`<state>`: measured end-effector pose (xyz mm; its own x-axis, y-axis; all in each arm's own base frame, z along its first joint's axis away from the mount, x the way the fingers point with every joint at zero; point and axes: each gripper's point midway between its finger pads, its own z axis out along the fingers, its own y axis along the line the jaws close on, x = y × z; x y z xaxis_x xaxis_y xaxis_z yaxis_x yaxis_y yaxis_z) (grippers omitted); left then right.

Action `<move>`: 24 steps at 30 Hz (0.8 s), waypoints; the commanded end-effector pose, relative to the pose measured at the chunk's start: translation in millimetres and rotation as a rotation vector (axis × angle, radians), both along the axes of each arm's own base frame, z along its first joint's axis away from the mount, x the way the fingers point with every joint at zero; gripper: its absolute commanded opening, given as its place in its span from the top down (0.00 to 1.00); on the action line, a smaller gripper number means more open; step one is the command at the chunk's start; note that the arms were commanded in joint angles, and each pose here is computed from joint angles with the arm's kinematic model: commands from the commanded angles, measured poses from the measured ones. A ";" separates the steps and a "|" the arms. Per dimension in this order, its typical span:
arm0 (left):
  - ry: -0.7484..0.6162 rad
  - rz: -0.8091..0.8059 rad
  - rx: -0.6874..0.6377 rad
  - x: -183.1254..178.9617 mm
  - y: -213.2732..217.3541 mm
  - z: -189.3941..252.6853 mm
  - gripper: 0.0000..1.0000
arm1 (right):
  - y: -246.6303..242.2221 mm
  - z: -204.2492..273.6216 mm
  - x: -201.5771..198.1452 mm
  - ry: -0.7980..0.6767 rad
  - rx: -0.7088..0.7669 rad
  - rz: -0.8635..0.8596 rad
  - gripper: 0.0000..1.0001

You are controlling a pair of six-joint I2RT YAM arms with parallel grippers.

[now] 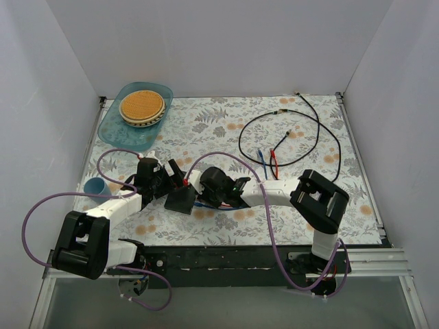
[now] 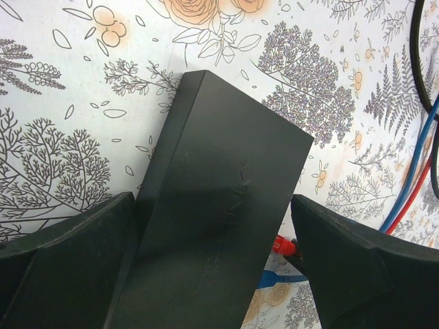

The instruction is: Insert the plug into the switch port

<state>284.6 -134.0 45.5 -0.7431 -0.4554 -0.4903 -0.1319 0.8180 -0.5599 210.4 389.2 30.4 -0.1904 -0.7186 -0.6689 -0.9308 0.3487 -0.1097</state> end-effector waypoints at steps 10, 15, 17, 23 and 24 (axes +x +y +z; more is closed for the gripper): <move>0.077 -0.083 -0.079 -28.6 -15.3 -11.1 0.02 | 52.0 39.7 -9.2 -0.053 0.156 0.066 0.99; 0.080 -0.091 -0.081 -31.1 -15.8 -12.0 0.02 | 54.3 45.7 -7.5 -0.077 0.168 0.049 0.99; 0.078 -0.094 -0.085 -31.7 -16.4 -11.6 0.02 | 52.8 48.9 -1.7 -0.097 0.167 0.019 0.99; 0.086 -0.101 -0.090 -36.1 -16.7 -14.8 0.02 | 46.5 58.0 9.8 -0.142 0.172 -0.058 0.99; 0.087 -0.102 -0.088 -36.9 -16.4 -15.5 0.02 | 46.5 62.8 10.7 -0.145 0.186 -0.064 0.99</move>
